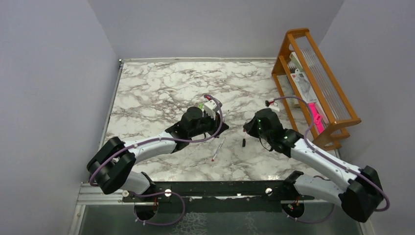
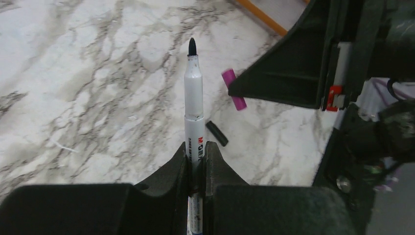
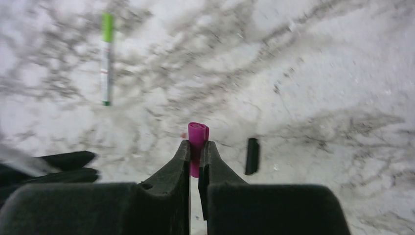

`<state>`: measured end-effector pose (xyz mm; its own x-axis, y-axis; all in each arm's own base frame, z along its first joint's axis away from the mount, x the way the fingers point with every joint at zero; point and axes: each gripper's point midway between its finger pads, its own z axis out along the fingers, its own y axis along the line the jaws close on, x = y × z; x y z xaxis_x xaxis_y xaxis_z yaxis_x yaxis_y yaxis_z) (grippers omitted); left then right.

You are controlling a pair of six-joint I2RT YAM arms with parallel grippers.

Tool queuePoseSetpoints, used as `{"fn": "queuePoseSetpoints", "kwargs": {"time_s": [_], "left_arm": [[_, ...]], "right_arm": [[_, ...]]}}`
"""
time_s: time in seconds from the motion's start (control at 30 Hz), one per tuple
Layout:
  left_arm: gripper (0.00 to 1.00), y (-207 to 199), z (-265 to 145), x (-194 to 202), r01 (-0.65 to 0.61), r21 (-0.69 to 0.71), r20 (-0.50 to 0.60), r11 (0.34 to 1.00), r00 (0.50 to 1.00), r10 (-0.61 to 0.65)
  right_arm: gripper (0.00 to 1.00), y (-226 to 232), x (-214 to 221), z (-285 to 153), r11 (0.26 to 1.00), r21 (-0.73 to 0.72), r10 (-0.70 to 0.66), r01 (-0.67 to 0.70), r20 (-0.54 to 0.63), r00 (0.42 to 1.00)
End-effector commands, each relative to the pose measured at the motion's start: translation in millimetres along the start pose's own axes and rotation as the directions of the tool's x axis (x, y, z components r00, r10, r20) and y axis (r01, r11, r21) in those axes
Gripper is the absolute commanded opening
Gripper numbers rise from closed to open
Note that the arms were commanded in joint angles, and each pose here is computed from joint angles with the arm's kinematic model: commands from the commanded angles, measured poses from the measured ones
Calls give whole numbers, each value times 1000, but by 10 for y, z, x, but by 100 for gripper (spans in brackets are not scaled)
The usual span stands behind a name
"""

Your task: Insert the pens into the pen caps

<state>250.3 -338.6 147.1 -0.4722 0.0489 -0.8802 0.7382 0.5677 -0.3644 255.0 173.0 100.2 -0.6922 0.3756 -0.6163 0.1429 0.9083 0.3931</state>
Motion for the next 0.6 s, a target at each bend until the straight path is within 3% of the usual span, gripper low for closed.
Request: {"fn": "queuePoseSetpoints", "kwargs": {"time_s": [0.0,0.1,0.2,0.43,0.57], "left_arm": [[0,-469,-50,-134,96,244,40,965,993,-109],[0,-612,-71,-164,149,320,39,936,985,-170],[0,-651,-55,-178,192,340,30,921,976,-215],[0,-784,14,-132,240,388,-36,890,969,-245],[0,-851,27,-122,253,403,-54,880,966,-253]], "right_arm": [[1,538,-536,-372,949,-312,32,48,246,969],[1,714,-748,-640,895,-441,95,73,347,933],[1,794,-916,-814,870,-480,114,111,416,902],[1,1048,-1071,-1092,792,-566,104,227,491,865],[1,1070,-1066,-1078,788,-567,94,241,496,863]]}}
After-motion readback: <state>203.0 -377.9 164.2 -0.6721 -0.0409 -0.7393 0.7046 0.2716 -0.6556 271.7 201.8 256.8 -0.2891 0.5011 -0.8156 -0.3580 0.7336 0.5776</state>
